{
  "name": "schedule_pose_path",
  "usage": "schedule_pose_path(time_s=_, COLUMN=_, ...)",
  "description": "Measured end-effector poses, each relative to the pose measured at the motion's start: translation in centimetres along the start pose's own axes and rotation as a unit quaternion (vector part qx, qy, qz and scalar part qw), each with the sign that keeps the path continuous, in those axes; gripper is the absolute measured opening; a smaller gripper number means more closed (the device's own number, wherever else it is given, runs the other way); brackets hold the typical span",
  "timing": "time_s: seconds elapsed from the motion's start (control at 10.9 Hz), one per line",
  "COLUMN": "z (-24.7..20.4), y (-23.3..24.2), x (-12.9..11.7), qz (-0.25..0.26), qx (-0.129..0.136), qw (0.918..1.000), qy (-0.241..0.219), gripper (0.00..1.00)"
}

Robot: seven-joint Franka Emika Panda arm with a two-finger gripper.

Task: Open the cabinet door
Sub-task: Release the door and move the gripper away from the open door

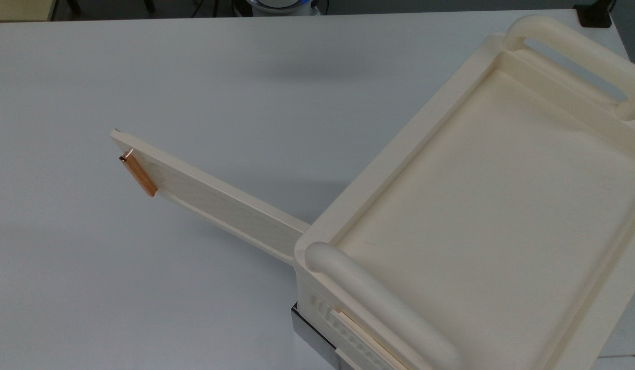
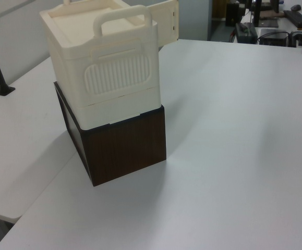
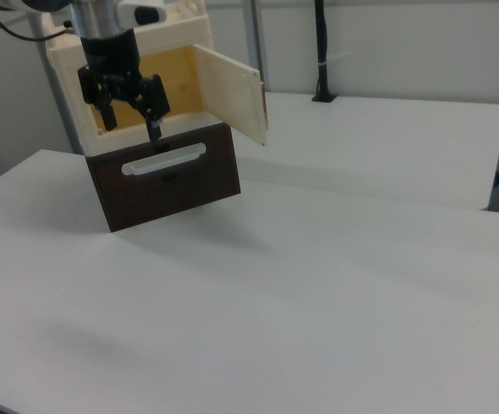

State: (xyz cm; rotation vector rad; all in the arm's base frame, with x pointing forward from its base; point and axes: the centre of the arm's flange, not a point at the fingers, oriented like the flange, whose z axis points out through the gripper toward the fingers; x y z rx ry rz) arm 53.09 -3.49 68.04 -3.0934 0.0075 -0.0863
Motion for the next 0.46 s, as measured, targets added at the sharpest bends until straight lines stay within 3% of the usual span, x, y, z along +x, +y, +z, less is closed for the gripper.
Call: schedule_pose_path(time_s=0.46, z=3.0, y=-0.2, x=1.7, qz=-0.004, qx=-0.001, qw=0.9996, qy=0.027, gripper=1.0)
